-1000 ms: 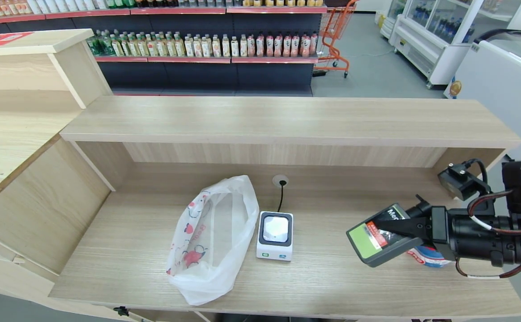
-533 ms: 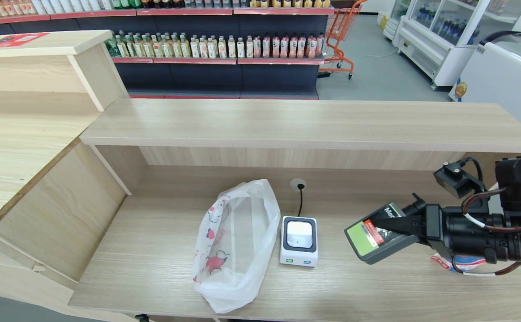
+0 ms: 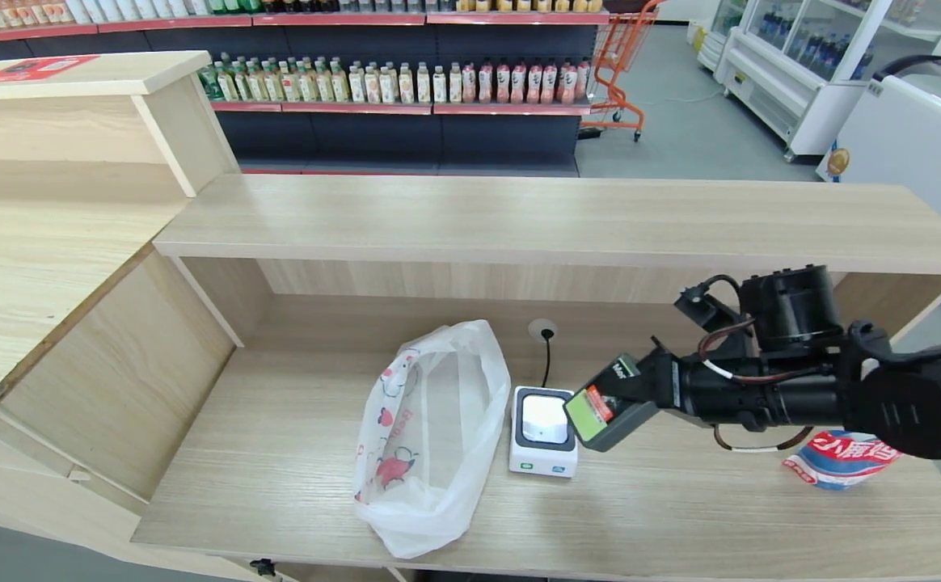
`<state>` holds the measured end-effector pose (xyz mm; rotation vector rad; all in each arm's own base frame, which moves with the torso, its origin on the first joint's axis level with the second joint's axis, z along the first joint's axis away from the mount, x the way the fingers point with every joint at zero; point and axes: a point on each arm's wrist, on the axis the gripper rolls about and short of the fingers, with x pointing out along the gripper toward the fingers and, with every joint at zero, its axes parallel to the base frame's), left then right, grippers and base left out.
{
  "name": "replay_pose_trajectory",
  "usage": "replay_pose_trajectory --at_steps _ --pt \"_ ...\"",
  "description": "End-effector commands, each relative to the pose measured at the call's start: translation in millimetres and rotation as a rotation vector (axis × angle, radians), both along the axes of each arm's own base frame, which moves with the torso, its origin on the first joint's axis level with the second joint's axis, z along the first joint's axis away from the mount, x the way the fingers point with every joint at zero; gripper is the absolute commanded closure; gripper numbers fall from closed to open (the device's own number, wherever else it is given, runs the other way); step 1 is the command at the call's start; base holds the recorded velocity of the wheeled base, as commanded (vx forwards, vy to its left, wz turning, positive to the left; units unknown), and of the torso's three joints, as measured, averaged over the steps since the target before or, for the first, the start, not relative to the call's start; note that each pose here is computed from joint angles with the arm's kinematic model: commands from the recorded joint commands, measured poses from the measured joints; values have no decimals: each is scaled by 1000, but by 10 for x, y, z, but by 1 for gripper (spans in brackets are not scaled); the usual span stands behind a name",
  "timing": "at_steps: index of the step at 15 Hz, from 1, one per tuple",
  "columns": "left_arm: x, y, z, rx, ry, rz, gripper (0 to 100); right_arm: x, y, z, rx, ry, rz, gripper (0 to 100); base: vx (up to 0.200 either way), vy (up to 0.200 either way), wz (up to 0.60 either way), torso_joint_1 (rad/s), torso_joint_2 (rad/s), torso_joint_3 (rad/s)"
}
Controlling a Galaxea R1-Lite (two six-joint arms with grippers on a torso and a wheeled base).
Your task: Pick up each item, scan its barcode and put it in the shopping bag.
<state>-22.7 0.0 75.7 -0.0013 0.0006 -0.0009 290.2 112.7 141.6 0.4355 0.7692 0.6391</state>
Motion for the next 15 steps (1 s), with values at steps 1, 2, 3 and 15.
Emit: replay_pose_trajectory --at_steps 1,2,3,15 --pt "0 0 0 0 -1 -1 0 204 229 -258 -33 44 45 100 0 0 0 0 0 0" --pt "0 0 0 0 -1 -1 0 252 267 -323 -49 40 43 100 0 0 0 0 0 0" --pt "0 0 0 0 -1 -1 0 302 318 -411 -67 29 43 100 0 0 0 0 0 0" --pt "0 0 0 0 -1 -1 0 739 649 -713 -146 -99 88 100 0 0 0 0 0 0"
